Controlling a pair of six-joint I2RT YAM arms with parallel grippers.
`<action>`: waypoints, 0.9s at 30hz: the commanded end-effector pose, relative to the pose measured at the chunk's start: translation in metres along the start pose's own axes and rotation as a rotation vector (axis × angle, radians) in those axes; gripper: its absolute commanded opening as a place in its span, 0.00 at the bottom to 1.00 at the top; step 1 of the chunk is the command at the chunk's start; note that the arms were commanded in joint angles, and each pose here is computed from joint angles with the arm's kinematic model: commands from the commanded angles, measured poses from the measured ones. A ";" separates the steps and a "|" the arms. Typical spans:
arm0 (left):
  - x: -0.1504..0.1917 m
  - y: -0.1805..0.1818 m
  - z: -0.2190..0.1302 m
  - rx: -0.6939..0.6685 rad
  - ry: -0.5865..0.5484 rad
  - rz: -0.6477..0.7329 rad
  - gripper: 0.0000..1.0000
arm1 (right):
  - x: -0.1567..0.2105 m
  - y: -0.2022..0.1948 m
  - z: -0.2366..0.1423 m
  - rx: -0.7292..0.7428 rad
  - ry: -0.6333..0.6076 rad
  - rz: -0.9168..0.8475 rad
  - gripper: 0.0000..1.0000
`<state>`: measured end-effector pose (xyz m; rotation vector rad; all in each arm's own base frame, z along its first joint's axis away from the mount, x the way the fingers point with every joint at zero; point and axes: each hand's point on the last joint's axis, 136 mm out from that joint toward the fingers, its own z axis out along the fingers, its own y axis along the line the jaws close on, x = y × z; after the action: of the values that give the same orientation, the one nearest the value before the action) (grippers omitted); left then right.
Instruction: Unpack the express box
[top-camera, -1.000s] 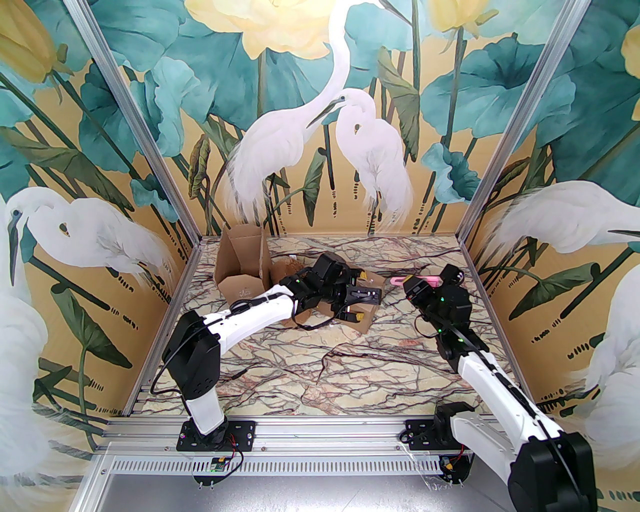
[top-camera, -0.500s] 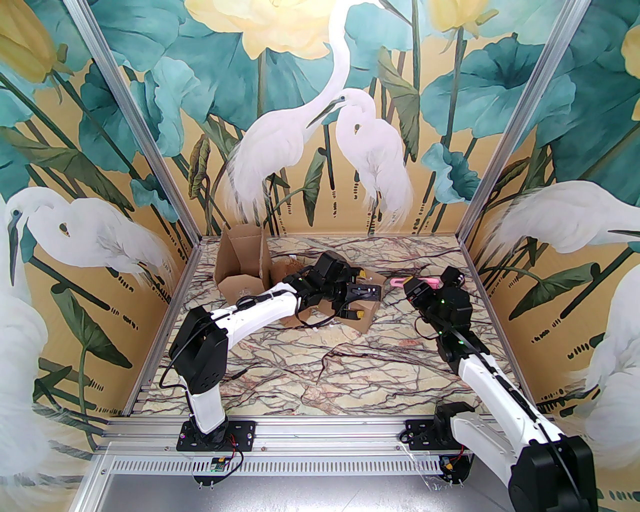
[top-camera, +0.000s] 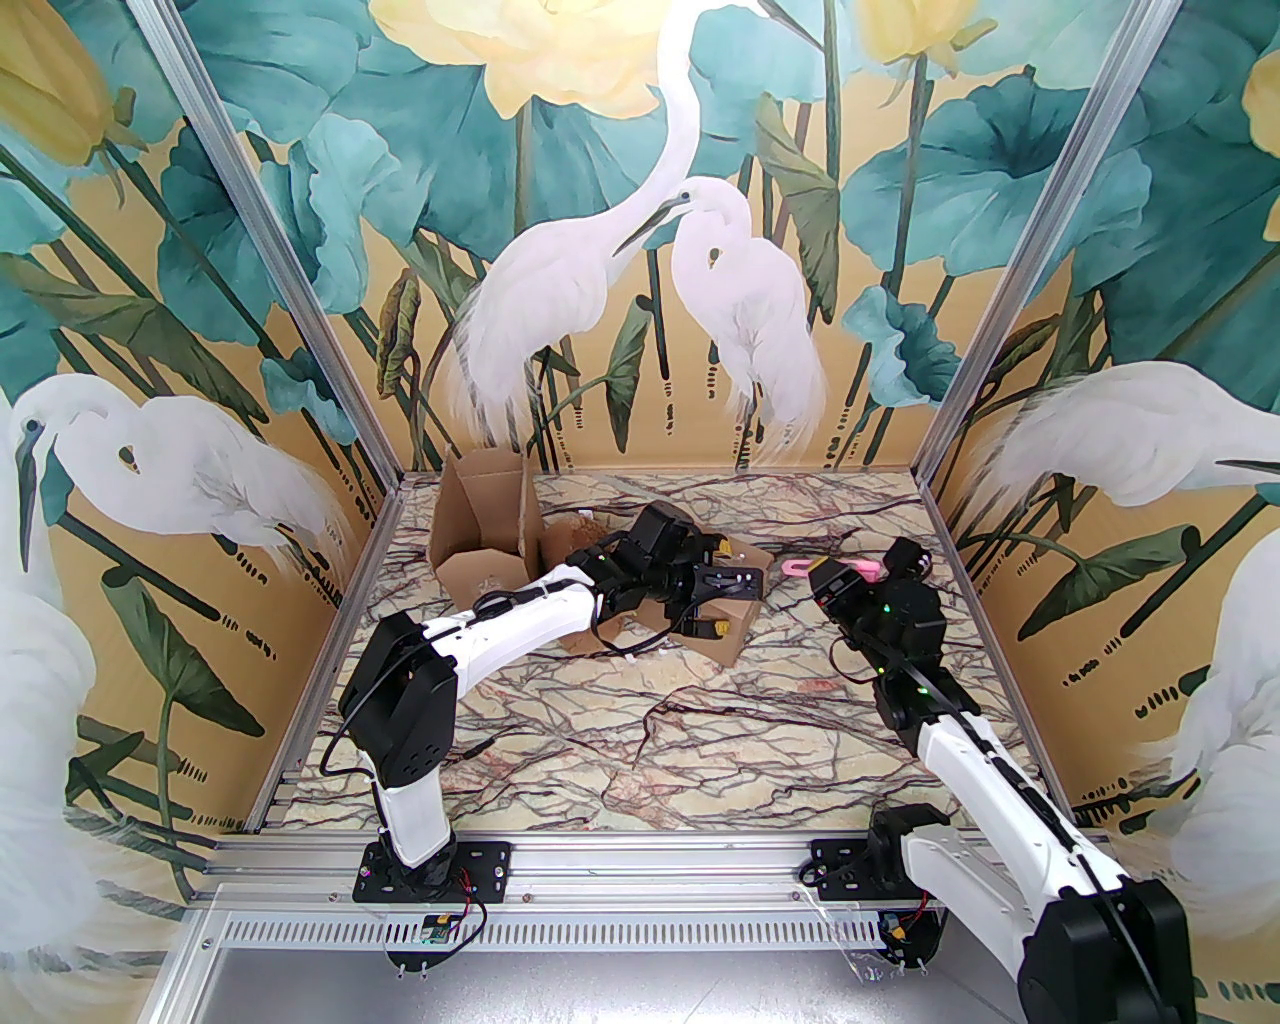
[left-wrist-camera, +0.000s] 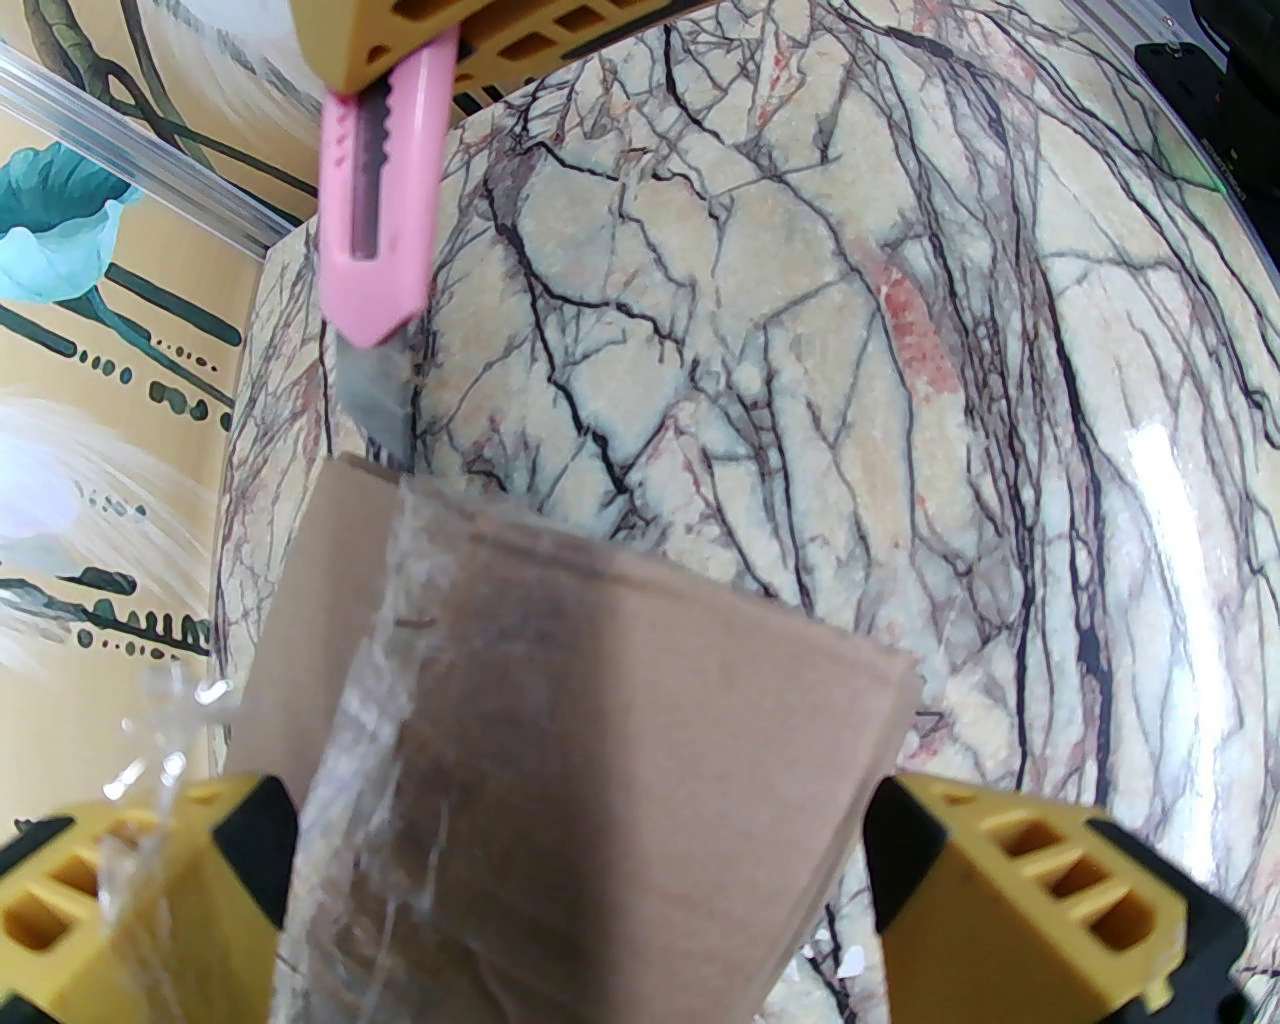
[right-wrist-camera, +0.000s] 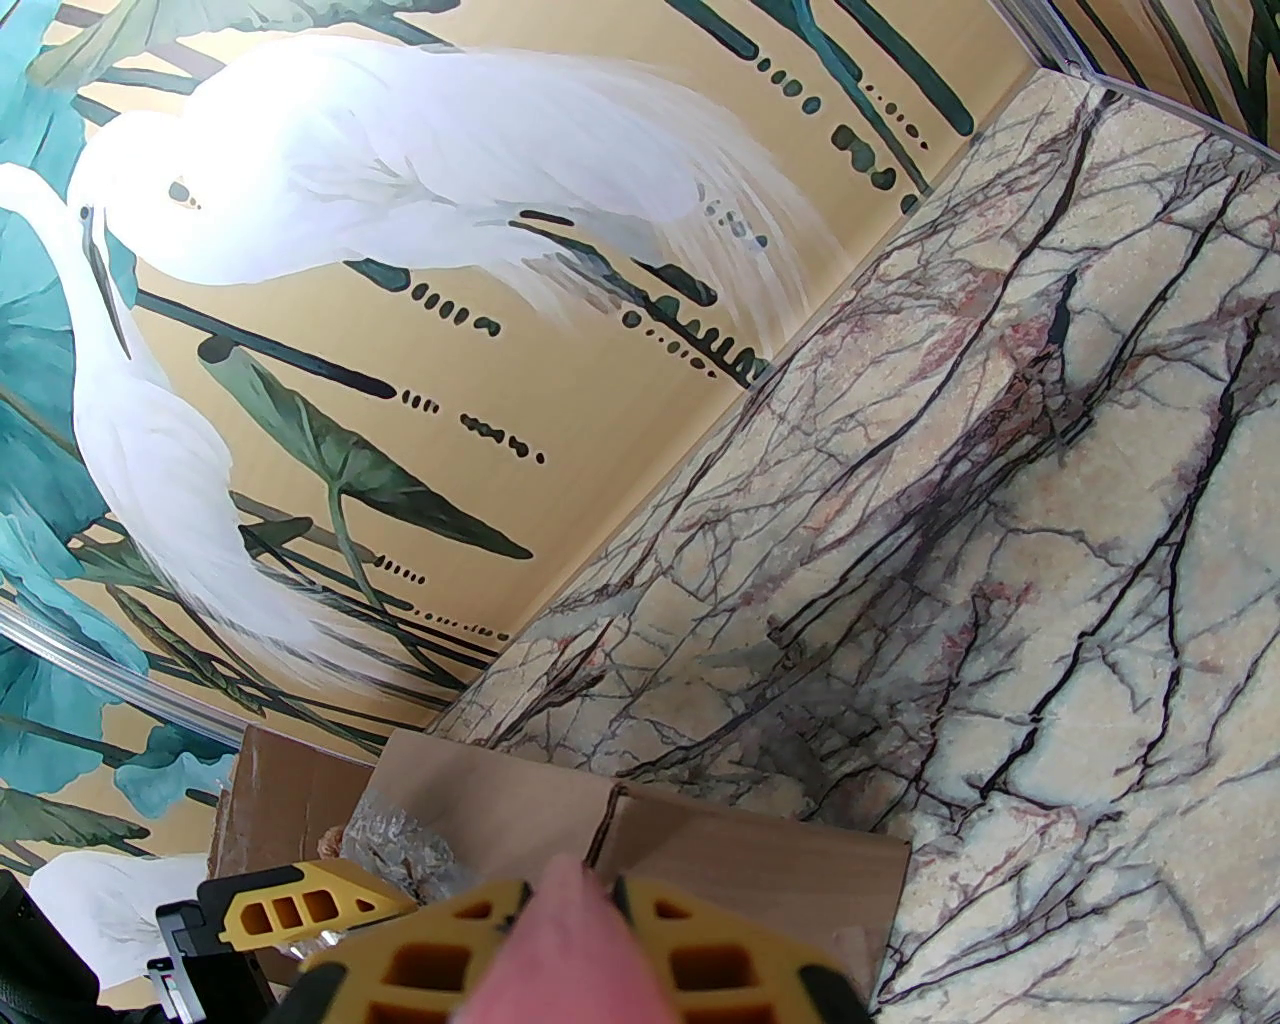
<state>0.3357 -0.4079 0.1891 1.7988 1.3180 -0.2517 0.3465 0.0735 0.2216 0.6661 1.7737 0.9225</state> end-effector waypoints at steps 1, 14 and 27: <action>0.001 0.005 0.005 -0.009 0.000 -0.016 1.00 | 0.000 0.006 0.005 -0.036 0.004 0.009 0.00; 0.006 0.012 0.011 -0.044 0.016 -0.023 0.99 | 0.008 0.005 0.014 -0.084 0.026 0.056 0.00; -0.003 0.056 0.020 -0.190 0.000 -0.047 1.00 | 0.033 0.013 0.008 -0.159 0.161 0.204 0.00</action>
<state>0.3559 -0.4213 0.1809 1.7442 1.3640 -0.2380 0.3565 0.0762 0.2127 0.7802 1.6967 1.0909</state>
